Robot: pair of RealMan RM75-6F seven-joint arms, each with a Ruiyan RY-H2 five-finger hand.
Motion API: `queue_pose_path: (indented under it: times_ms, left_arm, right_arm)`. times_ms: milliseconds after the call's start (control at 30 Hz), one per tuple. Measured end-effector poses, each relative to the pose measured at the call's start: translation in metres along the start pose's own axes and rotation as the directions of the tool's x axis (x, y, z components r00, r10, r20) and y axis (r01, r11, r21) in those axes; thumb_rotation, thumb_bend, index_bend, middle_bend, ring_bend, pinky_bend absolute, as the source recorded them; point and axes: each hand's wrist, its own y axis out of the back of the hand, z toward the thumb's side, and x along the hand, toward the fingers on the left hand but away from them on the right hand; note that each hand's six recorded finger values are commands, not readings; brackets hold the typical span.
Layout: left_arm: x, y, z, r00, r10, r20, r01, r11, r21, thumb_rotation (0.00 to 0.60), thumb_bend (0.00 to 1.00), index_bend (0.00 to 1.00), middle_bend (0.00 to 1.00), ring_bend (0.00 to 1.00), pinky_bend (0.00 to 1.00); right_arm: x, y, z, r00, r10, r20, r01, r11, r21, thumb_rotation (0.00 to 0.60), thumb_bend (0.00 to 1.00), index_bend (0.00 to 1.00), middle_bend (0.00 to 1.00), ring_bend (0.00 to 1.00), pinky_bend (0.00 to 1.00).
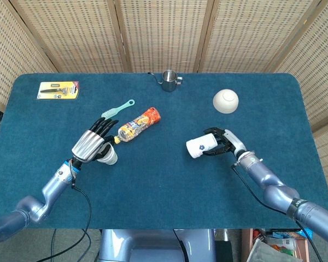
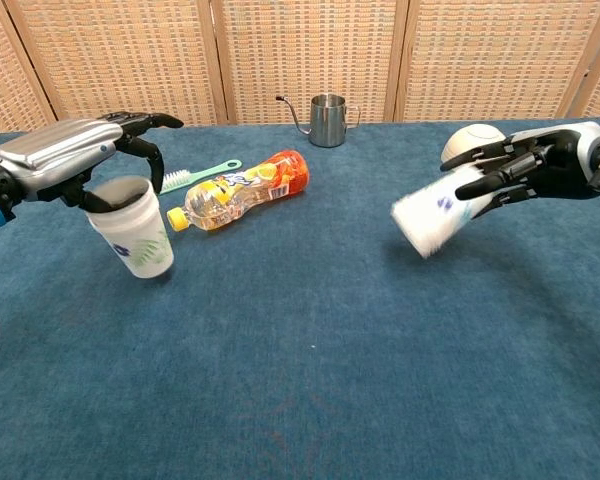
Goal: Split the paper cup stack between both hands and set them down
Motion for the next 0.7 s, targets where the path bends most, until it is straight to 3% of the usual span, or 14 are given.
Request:
queue_pose_path:
  times_ms: [167,467,567,700]
  left_arm:
    - [-0.005,0.014,-0.007,1.000,0.006,-0.022,-0.006,1.000,-0.008,0.600,0.21,0.00,0.00,0.00,0.00]
    - [-0.042,0.083,-0.044,0.987,0.093,-0.131,-0.092,0.996,0.011,0.600,0.20,0.00,0.00,0.00,0.00]
    - [-0.069,0.109,-0.064,0.966,0.140,-0.219,-0.141,0.990,0.012,0.600,0.20,0.00,0.00,0.00,0.00]
    - [-0.116,0.130,-0.086,0.916,0.178,-0.360,-0.190,0.982,0.003,0.600,0.20,0.00,0.00,0.00,0.00]
  right_arm:
    - [0.010,-0.004,0.010,0.999,0.009,-0.050,-0.006,0.998,0.055,0.600,0.00,0.00,0.00,0.00,0.00]
    - [0.050,0.018,0.026,0.977,-0.072,-0.199,0.107,0.979,0.176,0.600,0.00,0.00,0.00,0.00,0.00]
    - [0.070,0.031,0.025,0.957,-0.117,-0.264,0.186,0.949,0.255,0.600,0.00,0.00,0.00,0.00,0.00]
    - [0.100,0.049,0.019,0.914,-0.175,-0.367,0.312,0.880,0.358,0.600,0.00,0.00,0.00,0.00,0.00]
